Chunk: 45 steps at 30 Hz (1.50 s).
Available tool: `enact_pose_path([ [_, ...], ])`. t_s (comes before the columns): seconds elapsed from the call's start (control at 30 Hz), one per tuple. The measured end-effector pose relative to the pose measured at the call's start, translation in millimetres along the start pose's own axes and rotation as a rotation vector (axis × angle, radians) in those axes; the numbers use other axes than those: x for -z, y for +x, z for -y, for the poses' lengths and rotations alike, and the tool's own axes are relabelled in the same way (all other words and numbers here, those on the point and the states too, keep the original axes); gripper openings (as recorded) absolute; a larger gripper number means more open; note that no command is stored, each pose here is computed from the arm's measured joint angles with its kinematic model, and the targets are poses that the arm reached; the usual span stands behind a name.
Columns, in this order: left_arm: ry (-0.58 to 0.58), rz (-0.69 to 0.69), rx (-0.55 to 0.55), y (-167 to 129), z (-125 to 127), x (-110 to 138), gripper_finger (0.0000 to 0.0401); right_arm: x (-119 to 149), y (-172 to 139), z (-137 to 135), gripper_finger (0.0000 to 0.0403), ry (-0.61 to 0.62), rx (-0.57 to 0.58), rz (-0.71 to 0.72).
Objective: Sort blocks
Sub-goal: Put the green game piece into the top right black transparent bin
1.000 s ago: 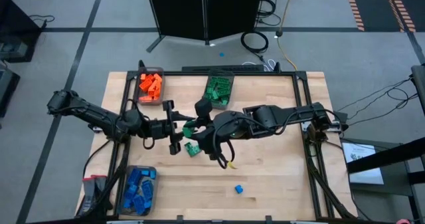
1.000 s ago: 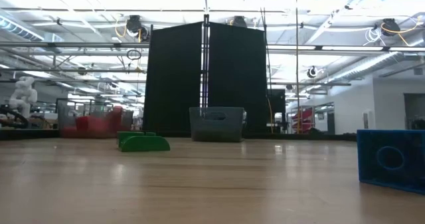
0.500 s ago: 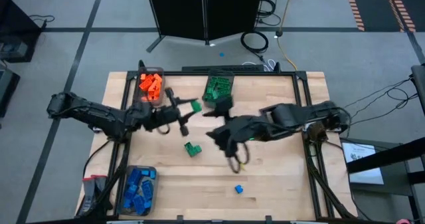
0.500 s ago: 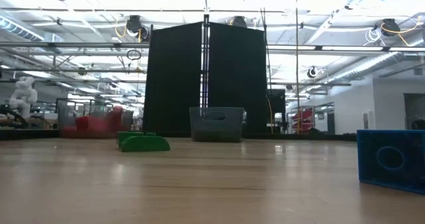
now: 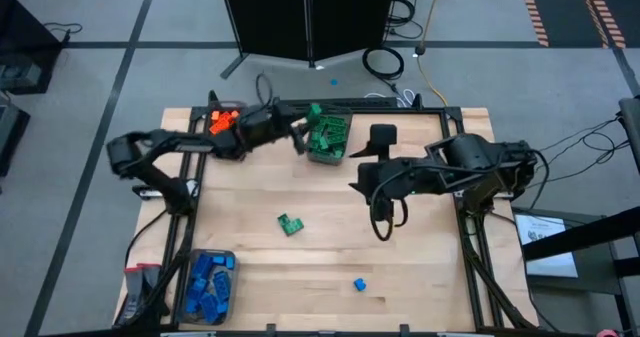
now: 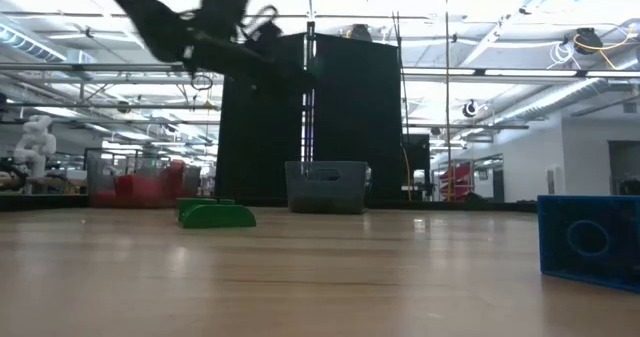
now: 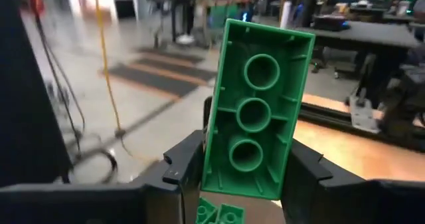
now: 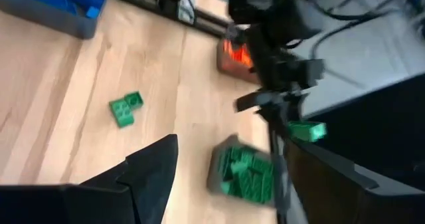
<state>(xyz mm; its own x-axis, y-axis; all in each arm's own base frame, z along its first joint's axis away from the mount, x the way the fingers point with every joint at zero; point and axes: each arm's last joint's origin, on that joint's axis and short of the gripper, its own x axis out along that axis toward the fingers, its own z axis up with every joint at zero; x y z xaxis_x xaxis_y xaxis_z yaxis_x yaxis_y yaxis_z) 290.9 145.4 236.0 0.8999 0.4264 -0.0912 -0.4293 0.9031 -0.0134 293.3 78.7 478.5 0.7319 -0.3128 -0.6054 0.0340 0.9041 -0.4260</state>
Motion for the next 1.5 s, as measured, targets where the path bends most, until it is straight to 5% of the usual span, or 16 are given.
enact_pose_path([
  [0.17, -0.065, -0.218, -0.007, 41, -19, 4, 0.0141, 6, 3, -2, 0.0267, 0.038, -0.003, -0.066],
  [0.4, 0.051, -0.531, 0.000, 78, -22, 9, 0.0148, 9, 8, -6, 0.0267, 0.083, -0.021, -0.120],
  [0.57, 0.197, -0.661, 0.068, 86, -19, 20, 0.0199, 8, 12, -10, 0.0267, 0.093, -0.072, -0.132],
  [0.87, 0.246, -0.711, 0.115, 82, -13, 22, 0.0300, 11, 12, -15, 0.0267, 0.135, -0.102, -0.169],
  [1.2, 0.132, -0.861, 0.539, -5, 26, -33, 0.0301, 23, 42, -51, 0.0267, 0.041, -0.138, -0.244],
  [1.5, 0.160, -1.034, 0.742, -107, 99, 5, 0.0301, 50, 130, -109, 0.0267, -0.137, -0.307, -0.085],
])
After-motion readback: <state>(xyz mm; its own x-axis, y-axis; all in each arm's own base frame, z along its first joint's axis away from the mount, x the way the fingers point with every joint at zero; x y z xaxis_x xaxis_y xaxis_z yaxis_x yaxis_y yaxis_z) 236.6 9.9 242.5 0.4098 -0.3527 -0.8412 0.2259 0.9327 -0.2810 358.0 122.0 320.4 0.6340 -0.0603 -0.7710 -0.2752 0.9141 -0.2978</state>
